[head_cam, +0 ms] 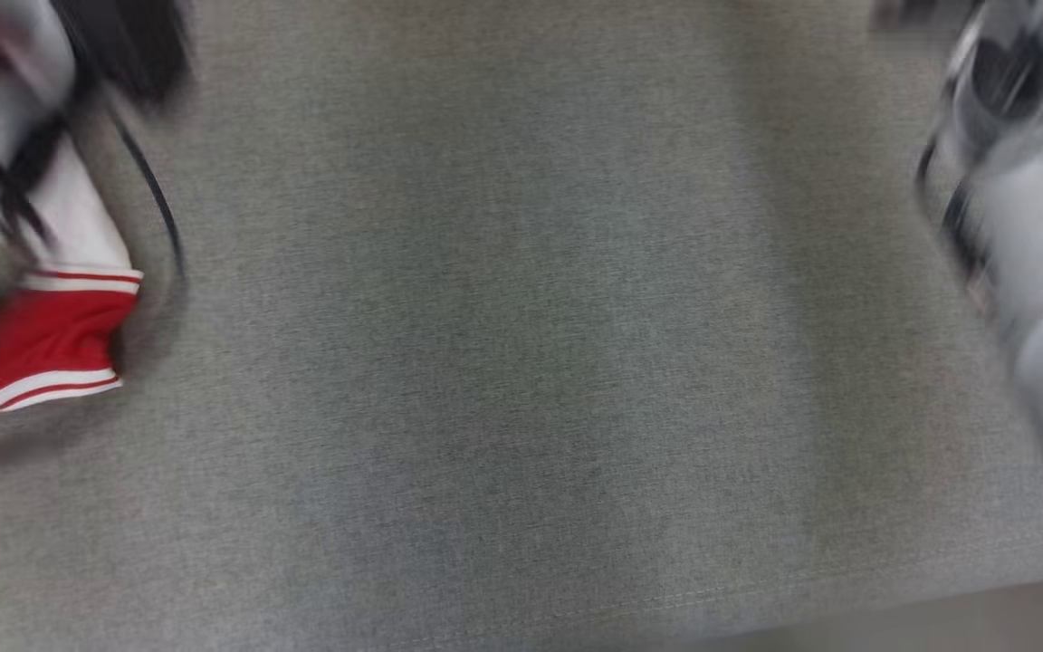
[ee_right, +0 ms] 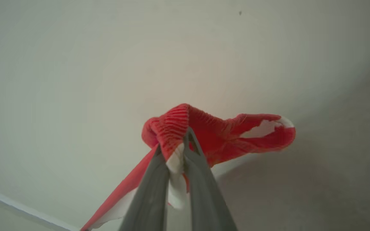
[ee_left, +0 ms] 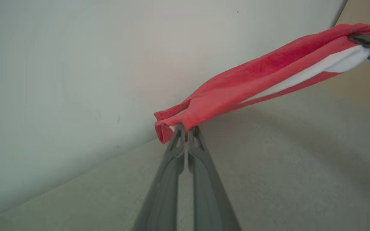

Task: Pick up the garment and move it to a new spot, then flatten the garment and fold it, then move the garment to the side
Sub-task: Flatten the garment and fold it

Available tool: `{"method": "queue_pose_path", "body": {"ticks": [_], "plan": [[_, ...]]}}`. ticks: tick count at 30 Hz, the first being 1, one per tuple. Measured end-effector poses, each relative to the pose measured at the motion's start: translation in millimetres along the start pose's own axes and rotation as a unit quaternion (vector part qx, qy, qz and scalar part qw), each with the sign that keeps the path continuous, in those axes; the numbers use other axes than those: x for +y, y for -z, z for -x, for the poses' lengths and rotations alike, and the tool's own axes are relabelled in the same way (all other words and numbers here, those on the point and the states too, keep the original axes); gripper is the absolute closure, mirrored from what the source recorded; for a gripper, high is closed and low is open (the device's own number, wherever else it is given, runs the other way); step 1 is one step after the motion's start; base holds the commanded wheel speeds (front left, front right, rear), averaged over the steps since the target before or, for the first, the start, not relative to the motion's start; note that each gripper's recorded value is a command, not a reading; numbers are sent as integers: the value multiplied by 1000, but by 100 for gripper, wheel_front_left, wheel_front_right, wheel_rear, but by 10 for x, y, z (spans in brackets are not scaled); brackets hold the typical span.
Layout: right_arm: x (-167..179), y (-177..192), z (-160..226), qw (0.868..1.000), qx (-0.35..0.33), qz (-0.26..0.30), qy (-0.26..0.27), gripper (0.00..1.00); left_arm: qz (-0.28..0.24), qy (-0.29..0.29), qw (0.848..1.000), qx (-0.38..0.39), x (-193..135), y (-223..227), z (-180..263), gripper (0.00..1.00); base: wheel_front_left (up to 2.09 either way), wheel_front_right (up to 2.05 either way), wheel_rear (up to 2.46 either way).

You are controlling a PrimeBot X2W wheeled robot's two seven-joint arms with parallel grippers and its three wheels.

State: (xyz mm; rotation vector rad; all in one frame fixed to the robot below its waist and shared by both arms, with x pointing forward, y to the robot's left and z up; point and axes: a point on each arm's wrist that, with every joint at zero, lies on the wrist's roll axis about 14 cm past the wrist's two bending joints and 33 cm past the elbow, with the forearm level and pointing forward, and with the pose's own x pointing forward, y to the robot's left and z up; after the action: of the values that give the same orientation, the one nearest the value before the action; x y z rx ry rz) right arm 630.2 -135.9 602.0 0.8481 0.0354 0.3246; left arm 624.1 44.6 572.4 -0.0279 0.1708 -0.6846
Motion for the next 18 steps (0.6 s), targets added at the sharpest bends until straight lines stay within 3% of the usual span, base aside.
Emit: {"method": "queue_pose_path", "body": {"ticks": [3,6,18], "plan": [[-511,495,330,996,60,-10,67,100,37,17,998,45,-207,636,210,100,0,0,0],[-732,769,633,990,95,-17,101,100,75,31,995,60,-431,982,449,100,0,0,0],[-1010,1134,1674,976,134,-59,162,100,161,34,984,70,-1120,1615,1170,100,0,0,0]]}}
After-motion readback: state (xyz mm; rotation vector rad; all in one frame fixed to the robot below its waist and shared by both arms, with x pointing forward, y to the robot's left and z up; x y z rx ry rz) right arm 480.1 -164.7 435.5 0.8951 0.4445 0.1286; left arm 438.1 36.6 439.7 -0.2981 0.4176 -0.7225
